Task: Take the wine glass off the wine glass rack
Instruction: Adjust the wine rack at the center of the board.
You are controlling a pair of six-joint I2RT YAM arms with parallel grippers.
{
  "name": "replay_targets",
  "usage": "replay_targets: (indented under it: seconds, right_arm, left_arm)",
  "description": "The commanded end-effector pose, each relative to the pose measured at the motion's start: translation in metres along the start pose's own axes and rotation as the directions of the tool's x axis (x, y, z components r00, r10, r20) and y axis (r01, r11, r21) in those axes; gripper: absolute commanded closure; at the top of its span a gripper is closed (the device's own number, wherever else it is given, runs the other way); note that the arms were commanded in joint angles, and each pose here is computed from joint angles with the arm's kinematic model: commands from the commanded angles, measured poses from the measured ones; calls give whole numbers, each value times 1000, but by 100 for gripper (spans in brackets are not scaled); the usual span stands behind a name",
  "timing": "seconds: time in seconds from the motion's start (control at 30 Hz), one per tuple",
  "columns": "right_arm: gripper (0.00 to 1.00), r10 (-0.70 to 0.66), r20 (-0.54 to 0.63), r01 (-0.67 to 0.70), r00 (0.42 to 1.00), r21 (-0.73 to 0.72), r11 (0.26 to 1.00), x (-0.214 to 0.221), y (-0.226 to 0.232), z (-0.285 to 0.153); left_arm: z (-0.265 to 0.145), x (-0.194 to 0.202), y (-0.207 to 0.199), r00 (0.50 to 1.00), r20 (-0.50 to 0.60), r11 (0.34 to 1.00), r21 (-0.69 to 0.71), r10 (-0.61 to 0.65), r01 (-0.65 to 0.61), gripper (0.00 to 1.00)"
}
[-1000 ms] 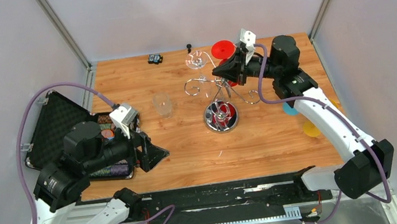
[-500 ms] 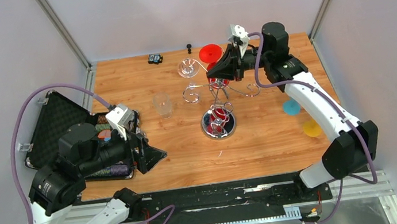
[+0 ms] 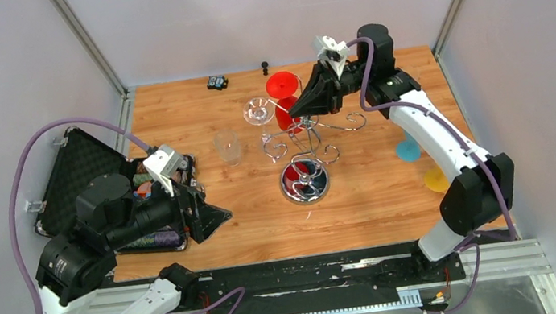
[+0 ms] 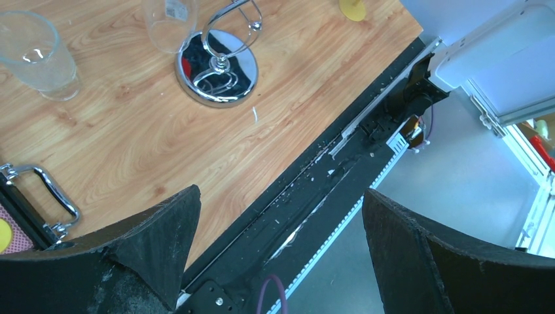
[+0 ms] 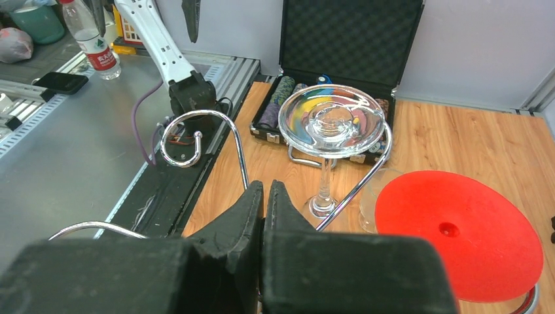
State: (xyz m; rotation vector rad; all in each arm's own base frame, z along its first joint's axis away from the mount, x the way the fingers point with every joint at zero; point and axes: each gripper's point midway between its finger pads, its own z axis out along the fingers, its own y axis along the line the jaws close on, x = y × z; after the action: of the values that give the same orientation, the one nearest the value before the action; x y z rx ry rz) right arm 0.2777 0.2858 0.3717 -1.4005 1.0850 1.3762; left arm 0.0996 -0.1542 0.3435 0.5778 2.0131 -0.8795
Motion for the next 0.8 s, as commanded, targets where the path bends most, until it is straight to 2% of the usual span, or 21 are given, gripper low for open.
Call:
replay_targets:
  seconds: [0.0, 0.17, 0.37, 0.77]
  right_arm:
    - [100, -185, 51, 192, 981, -223, 956, -35, 39, -5]
    - [100, -167, 54, 176, 984, -247, 953, -27, 38, -5]
    - [92, -166, 55, 175, 985, -243, 954, -23, 34, -4]
    - [63, -210, 47, 215, 977, -162, 963, -29, 21, -2]
  left_arm:
    - [-4, -8, -4, 1000, 20, 1000, 4, -2, 2, 0]
    - [-3, -9, -4, 1000, 18, 1000, 4, -1, 1, 0]
    - [-1, -10, -3, 1000, 15, 1000, 0, 1, -1, 0]
    - [2, -11, -1, 1000, 9, 1000, -5, 11, -11, 0]
